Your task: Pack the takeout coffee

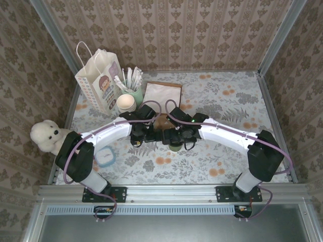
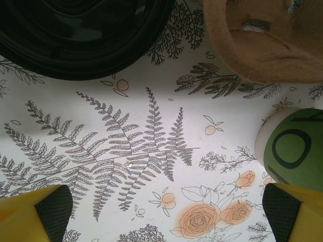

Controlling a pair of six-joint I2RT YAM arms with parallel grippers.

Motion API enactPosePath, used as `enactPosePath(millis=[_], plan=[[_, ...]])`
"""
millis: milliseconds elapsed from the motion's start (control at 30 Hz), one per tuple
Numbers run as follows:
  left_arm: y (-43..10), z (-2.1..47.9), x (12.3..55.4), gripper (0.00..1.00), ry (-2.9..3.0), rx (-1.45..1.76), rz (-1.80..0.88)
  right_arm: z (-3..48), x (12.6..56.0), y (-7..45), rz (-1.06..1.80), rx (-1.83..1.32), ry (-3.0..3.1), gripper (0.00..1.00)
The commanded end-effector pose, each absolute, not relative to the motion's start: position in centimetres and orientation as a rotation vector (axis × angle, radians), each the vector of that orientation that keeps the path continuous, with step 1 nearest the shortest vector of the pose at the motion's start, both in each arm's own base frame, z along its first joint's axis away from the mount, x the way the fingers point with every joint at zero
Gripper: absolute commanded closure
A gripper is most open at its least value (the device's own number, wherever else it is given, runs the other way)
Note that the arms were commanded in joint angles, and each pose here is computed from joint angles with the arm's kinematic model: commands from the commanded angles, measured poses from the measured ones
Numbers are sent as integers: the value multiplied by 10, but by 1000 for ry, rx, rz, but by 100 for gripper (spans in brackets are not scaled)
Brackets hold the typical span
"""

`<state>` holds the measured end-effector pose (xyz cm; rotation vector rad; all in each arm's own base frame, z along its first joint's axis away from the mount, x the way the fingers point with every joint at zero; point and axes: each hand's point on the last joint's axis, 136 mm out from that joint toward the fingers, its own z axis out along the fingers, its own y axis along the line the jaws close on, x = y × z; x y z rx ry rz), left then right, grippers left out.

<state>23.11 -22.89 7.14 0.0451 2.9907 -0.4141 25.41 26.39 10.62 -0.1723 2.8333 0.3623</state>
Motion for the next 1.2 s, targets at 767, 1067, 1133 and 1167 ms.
enactPosePath(millis=[767,1067,1133,1167], plan=[[-224,151,263,0,2587,179,-499,114,229,167,252,-120,2889,10],[-156,192,269,0,2374,-11,-247,125,267,118,214,91,2827,9],[-135,196,268,0,2337,-114,-206,128,280,113,191,94,2807,9],[-122,198,267,0,2326,-194,-188,132,288,112,169,72,2794,9]])
